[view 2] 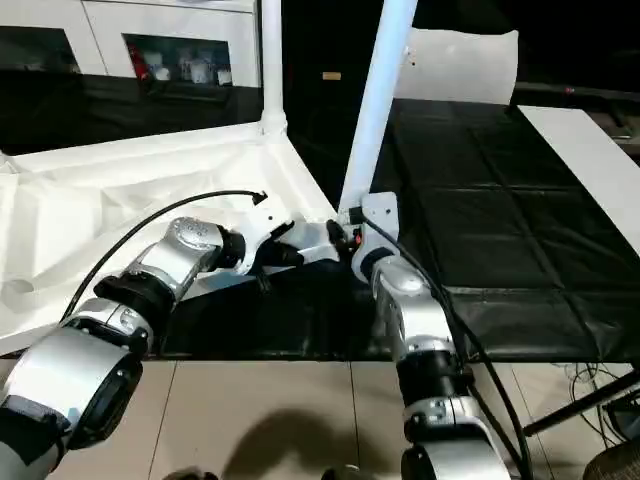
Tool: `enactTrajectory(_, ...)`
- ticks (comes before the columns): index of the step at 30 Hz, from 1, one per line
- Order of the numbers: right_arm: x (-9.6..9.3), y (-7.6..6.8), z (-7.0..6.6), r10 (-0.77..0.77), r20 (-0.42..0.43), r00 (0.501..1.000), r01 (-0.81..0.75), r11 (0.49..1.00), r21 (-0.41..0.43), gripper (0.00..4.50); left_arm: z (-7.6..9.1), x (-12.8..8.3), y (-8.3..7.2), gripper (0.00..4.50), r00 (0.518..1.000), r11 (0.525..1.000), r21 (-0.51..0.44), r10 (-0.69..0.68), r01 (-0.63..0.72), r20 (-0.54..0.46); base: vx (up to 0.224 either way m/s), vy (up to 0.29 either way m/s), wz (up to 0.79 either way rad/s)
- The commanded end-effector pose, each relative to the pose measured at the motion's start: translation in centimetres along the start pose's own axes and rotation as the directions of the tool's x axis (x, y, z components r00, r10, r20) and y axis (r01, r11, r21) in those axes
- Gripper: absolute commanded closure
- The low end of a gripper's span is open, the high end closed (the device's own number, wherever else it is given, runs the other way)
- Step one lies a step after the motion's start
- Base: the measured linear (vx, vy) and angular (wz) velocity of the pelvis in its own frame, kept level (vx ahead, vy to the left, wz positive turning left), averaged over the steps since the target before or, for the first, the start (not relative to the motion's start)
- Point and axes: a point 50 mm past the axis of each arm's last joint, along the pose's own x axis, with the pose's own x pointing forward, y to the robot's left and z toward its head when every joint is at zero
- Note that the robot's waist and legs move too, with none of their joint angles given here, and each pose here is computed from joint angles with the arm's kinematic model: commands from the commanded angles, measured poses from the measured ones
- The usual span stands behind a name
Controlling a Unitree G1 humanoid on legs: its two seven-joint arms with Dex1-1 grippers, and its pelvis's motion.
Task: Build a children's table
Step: Rotate leg to tighten
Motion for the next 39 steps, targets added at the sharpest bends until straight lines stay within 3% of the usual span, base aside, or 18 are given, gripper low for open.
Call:
enactTrajectory(1,0.5,4.2,0.2,0.169,0.022,0.985,-0.169,0.985,-0.021,1.36,2.6,0.8,-0.7,4.5,0.995,0.997,0.079,-0.014,0.006,0.1,0.0,0.0,0.0)
enactTrajectory(8,-2.9,1.4,-0.2,0.177,0.105,0.979,-0.176,0.984,-0.023,0.75,1.3,-0.5,-0.1,4.5,0.998,0.973,0.229,-0.048,0.037,0.043,0.0,0.0,0.0)
enactTrajectory(11,-5.9,-0.1,-1.0,0.198,0.109,0.974,-0.198,0.98,-0.012,0.49,1.7,-1.0,-0.1,4.5,0.995,0.921,0.385,-0.089,0.063,0.05,0.0,0.0,0.0)
enactTrajectory(16,-8.8,-0.8,-2.2,0.22,0.077,0.972,-0.22,0.975,-0.012,0.02,2.2,-1.1,-0.3,4.5,0.992,0.86,0.505,-0.115,0.077,0.045,0.0,0.0,0.0)
enactTrajectory(19,-9.9,-1.0,-2.6,0.211,0.062,0.976,-0.21,0.978,-0.017,0.02,2.4,-1.2,-0.3,4.5,0.993,0.828,0.556,-0.112,0.068,0.044,0.0,0.0,0.0)
enactTrajectory(22,-10.3,-1.2,-2.5,0.189,0.067,0.98,-0.189,0.982,-0.018,0.02,2.6,-1.2,-0.1,4.5,0.993,0.844,0.535,-0.095,0.041,0.073,0.0,0.0,0.0)
enactTrajectory(24,-10.3,-1.3,-2.3,0.176,0.081,0.981,-0.176,0.984,-0.009,0.02,3.0,-1.3,-0.1,4.5,0.985,0.881,0.473,-0.1,0.021,0.141,0.0,0.0,0.0)
enactTrajectory(25,-10.2,-1.4,-2.2,0.162,0.086,0.983,-0.163,0.987,-0.005,0.0,3.2,-1.3,-0.2,4.2,0.977,0.897,0.442,-0.122,0.033,0.174,0.0,0.0,0.0)
enactTrajectory(30,-10.2,-1.4,-2.0,0.147,0.078,0.986,-0.148,0.989,0.008,0.0,3.3,-1.7,-0.3,3.87,0.945,0.935,0.354,-0.123,0.008,0.303,0.0,0.0,0.0)
enactTrajectory(32,-10.1,-1.3,-1.9,0.144,0.067,0.987,-0.144,0.99,0.004,0.0,3.2,-2.1,0.1,3.75,0.924,0.96,0.277,-0.058,-0.053,0.378,0.0,0.0,0.0)
enactTrajectory(33,-10.0,-0.9,-1.9,0.151,0.056,0.987,-0.151,0.989,-0.004,0.0,2.6,-2.5,0.3,3.75,0.909,0.978,0.188,0.006,-0.093,0.418,0.0,0.0,0.0)
enactTrajectory(37,-10.0,-0.5,-2.0,0.153,0.043,0.987,-0.152,0.988,-0.021,0.0,1.4,-3.0,0.2,3.75,0.881,0.987,0.085,0.083,-0.138,0.465,0.0,0.0,0.0)
enactTrajectory(39,-10.1,-0.2,-2.0,0.152,0.039,0.988,-0.152,0.988,-0.022,0.0,0.1,-3.7,-0.1,3.75,0.834,0.975,-0.079,0.218,-0.206,0.507,0.0,0.0,0.0)
